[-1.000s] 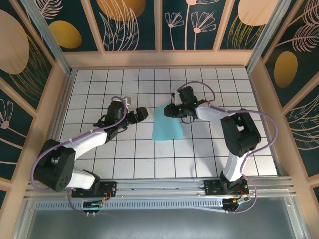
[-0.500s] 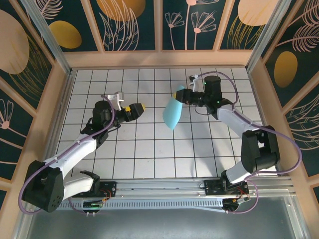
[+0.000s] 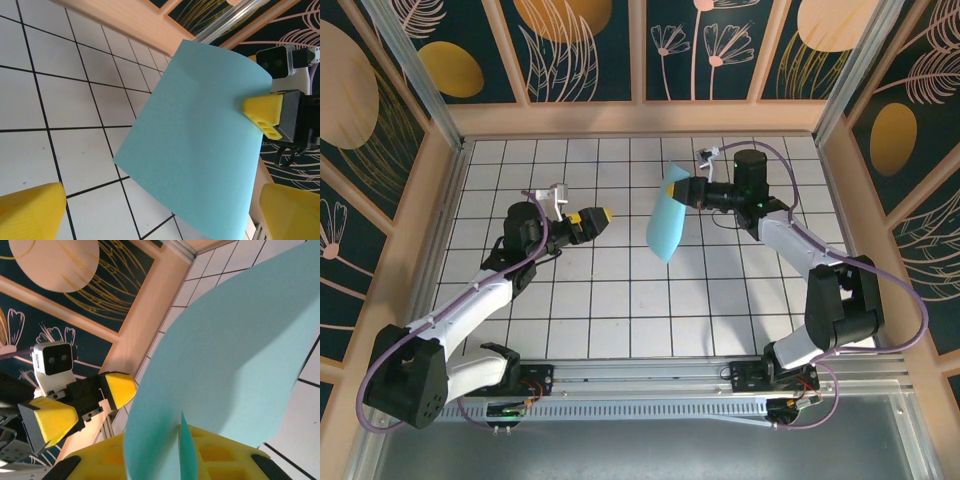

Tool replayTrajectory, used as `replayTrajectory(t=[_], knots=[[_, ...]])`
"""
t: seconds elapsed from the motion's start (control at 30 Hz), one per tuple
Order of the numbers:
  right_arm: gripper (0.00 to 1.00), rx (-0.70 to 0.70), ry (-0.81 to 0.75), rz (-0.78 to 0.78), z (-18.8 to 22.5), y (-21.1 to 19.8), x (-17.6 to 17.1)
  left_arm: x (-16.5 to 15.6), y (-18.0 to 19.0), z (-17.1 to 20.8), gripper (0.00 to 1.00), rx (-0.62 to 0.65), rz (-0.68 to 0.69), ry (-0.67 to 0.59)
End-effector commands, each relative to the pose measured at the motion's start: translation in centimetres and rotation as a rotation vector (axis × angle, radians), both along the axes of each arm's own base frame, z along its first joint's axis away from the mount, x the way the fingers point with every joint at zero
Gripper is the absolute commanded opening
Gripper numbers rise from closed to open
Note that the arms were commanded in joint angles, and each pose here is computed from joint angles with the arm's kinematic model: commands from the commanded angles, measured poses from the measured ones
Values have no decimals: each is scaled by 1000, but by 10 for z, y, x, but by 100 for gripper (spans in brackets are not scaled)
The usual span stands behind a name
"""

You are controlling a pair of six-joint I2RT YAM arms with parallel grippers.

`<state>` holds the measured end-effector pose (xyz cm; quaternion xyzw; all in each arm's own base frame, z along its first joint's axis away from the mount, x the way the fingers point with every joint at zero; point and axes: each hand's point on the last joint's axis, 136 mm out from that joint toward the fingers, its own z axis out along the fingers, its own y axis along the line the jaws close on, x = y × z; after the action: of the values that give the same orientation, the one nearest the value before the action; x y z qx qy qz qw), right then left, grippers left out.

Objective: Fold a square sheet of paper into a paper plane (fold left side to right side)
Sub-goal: Pick up the square sheet of paper from the center of the table.

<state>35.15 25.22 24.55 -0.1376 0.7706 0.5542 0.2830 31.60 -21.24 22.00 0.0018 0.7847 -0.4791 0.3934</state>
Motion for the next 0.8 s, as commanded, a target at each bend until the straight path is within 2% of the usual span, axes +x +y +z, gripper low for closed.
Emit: replayTrajectory(t=[0.0, 0.33, 0.77], knots=[[21, 29, -76, 92, 28, 2, -18, -2, -5, 29, 99, -44, -52, -84], [20, 99, -196, 257, 76, 4, -60, -17, -21, 61, 99, -53, -212, -215], [18, 193, -373, 518, 130, 24, -136, -44, -38, 91, 99, -90, -433, -356]])
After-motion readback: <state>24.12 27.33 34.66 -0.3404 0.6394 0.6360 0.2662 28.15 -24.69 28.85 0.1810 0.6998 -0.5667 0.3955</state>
